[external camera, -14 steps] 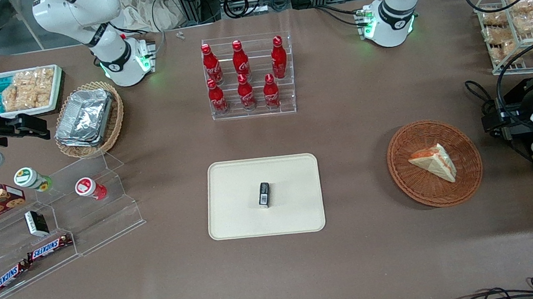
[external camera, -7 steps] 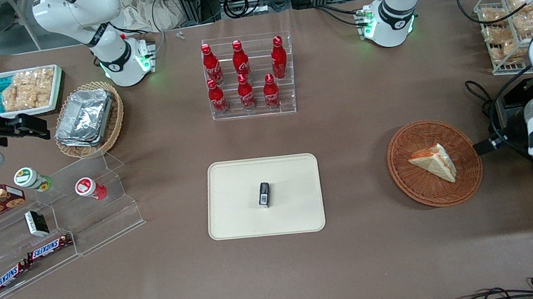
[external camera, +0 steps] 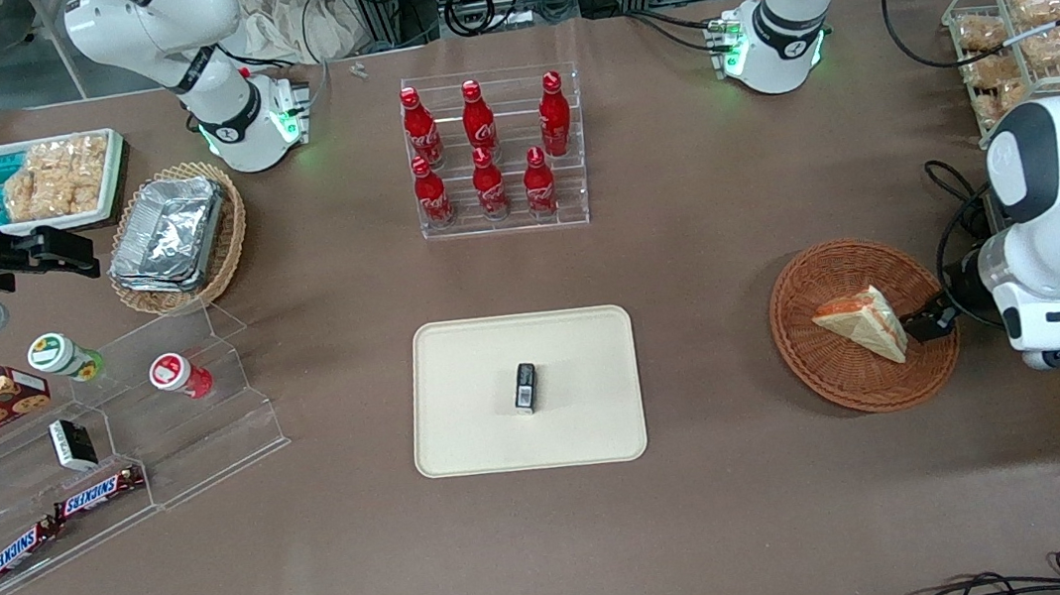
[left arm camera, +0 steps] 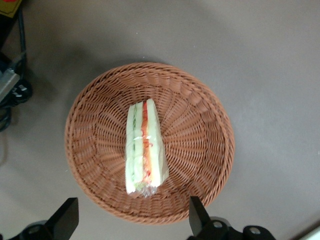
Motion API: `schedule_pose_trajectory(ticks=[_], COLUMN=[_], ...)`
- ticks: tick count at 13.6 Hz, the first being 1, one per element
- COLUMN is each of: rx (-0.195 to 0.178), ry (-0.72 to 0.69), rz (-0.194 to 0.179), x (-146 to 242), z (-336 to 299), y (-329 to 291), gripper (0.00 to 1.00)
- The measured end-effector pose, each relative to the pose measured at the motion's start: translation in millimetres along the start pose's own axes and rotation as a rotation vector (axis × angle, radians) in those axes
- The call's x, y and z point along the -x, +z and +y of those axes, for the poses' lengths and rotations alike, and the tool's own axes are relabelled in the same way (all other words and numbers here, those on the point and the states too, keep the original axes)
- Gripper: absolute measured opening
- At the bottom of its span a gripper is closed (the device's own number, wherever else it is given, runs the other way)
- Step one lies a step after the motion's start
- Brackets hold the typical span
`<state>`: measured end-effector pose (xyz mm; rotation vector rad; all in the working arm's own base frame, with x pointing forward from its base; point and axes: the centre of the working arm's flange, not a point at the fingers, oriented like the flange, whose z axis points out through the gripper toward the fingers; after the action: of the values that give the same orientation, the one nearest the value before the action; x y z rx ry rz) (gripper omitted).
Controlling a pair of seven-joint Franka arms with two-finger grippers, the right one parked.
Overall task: Place sandwich from basket to tray
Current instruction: 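Lower the open left gripper around the sandwich and close it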
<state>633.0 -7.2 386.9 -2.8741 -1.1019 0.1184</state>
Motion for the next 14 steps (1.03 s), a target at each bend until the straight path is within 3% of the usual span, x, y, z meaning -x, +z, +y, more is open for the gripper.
schedule_pose_trajectory(ticks=[10,14], rx=[0.053,0.047], ry=[-0.091,-0.099], rz=[0.040,0.033], x=[23.4,33.3], z=[8.9,4.3], y=[74.0,95.8], gripper=[1.00,1.00])
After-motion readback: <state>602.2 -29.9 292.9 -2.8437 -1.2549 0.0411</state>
